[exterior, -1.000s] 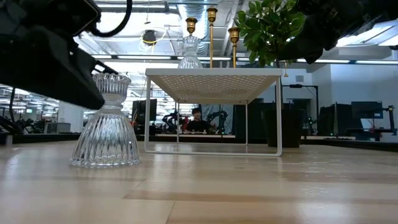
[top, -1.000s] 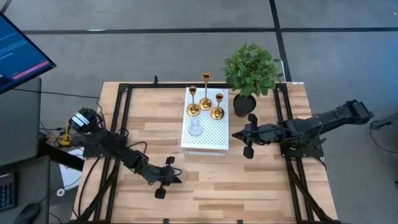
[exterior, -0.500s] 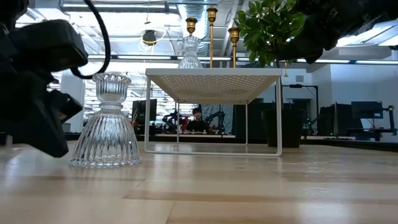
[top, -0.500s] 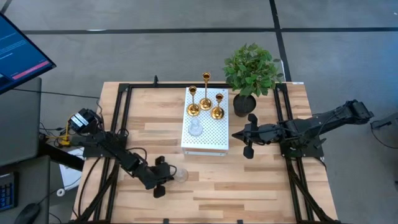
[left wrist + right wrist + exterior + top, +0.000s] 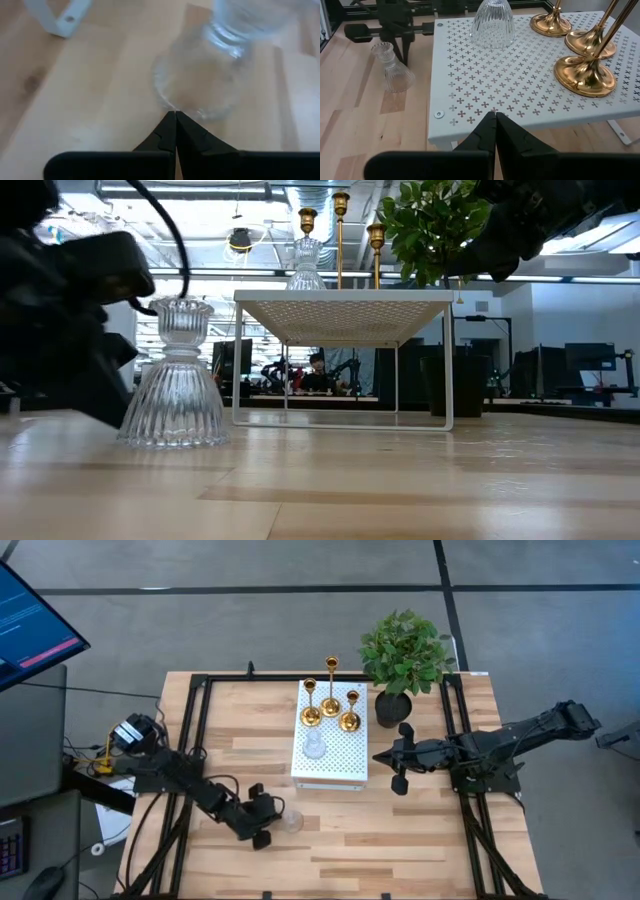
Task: Pick & Place candle stick holders
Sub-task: Put the transparent candle holder on the shelf
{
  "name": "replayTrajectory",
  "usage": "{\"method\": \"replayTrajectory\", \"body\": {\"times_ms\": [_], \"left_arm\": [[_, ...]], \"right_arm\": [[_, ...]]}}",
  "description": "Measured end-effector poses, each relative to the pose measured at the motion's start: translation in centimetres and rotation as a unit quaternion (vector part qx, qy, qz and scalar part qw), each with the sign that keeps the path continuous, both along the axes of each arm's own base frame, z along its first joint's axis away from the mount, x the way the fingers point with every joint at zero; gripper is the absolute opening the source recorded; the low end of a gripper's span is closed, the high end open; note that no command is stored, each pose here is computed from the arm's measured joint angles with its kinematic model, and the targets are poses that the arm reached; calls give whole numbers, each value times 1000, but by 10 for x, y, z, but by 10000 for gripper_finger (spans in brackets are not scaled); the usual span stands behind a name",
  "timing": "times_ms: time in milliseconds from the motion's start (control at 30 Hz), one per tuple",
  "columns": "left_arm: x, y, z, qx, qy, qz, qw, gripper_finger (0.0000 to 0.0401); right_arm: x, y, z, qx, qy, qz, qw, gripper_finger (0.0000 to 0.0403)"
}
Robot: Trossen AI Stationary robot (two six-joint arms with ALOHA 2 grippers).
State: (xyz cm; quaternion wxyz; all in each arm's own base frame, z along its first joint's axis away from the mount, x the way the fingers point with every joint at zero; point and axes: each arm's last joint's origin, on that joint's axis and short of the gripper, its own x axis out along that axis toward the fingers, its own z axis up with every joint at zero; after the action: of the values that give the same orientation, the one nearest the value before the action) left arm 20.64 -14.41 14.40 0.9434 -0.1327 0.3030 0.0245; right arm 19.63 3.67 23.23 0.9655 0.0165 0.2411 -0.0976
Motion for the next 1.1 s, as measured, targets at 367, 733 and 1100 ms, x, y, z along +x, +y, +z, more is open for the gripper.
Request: {"method": "replayTrajectory", "body": {"times_ms": [367, 733, 1100], "left_arm": [[27, 14, 21, -13, -104, -43, 994, 2], [29, 16, 20, -55, -82, -155, 983, 2], [29, 9, 27, -54, -119, -228, 965, 2]], "right_arm": [[0, 0, 0, 0, 0, 1, 1000, 0], [0, 0, 0, 0, 0, 1, 1000, 0], [0, 0, 0, 0, 0, 1, 1000, 0]]}}
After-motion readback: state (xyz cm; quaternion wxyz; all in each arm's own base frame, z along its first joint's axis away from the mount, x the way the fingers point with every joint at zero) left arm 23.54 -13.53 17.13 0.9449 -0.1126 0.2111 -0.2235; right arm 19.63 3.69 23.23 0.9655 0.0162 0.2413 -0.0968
